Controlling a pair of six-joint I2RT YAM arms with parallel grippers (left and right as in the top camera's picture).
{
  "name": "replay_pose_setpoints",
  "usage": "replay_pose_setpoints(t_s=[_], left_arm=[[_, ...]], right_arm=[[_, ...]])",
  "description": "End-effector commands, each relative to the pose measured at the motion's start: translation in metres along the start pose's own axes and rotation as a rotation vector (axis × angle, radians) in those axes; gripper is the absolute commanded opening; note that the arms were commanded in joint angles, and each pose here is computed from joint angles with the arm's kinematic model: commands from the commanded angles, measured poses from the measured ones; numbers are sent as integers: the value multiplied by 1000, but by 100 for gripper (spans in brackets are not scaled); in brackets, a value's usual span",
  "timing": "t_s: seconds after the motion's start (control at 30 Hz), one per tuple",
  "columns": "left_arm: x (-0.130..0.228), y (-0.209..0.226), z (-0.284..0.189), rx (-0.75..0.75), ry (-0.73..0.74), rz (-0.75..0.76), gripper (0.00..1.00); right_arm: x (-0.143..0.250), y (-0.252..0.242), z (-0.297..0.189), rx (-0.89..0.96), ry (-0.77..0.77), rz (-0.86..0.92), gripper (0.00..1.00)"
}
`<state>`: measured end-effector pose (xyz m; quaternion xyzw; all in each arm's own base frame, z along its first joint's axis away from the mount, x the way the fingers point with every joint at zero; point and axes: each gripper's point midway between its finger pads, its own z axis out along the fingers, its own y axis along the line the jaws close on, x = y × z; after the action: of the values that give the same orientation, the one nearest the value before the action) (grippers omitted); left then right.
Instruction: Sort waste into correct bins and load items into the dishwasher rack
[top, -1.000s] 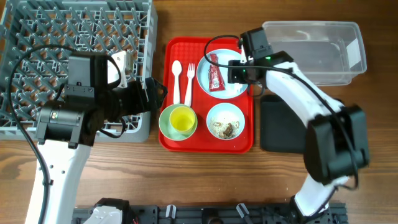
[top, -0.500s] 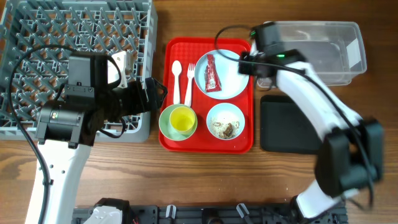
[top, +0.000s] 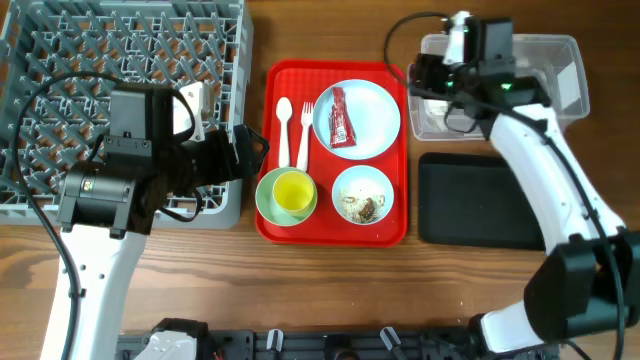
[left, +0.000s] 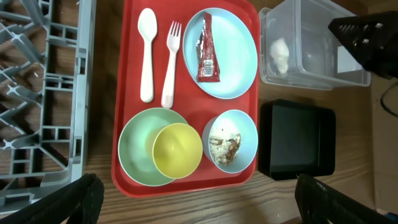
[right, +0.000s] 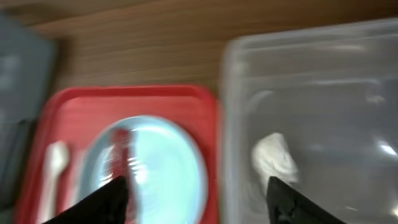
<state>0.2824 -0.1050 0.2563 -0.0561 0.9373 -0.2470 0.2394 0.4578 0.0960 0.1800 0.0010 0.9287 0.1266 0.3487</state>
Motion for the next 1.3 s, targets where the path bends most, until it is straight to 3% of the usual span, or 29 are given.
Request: replay_pose_setpoints(t_s=[0.0,0.1,0.23,0.37,0.43,0.47,0.53,0.6,0.67,0.73,0.83,0.97,1.03,1.13,1.2,1.23,1.27], left_arm=[[-2,-7,-3,25,-4,3,100],[-2,-7,-3,25,-4,3,100],[-2,-7,-3,25,-4,3,100],[-2,-7,-3,25,-4,3,100],[-2,-7,-3,25,-4,3,100],[-2,-7,-3,25,-4,3,100],[-2,-7,-3,25,-4,3,100],[-2,-7,-3,25,-4,3,100],[-2,-7,-3,25,-4,3,100],[-2,-7,-3,25,-4,3,100],[-2,-7,-3,25,-4,3,100],[-2,-7,-3,25,-4,3,100],[-2,-7,-3,25,-4,3,100],[-2,-7,-3,25,-4,3,100],[-2,-7,-3,25,-4,3,100],[-2,-7,-3,25,-4,3,100],[-2,-7,-3,25,-4,3,100]], right_arm=[[23,73,-2,-176,47,-123,60],[56,92,35,-107,99,-199,65],[108,111,84,-121,222,-239,61],[134,107,115,-90,283,-124,61],[146,96,130,-33,303,-58,70],[151,90,136,-1,307,-41,68],[165,80,147,43,334,-11,42],[168,79,147,38,349,-37,27],[159,82,138,30,338,-66,4],[140,82,123,23,303,-50,4],[77,76,78,-3,149,-2,4],[8,11,24,116,-40,106,4],[0,-21,20,168,-54,100,4],[1,-56,22,239,-17,-88,4],[2,-86,16,356,-1,-114,4],[3,-90,15,361,2,-111,10],[3,-93,14,365,6,-109,44]])
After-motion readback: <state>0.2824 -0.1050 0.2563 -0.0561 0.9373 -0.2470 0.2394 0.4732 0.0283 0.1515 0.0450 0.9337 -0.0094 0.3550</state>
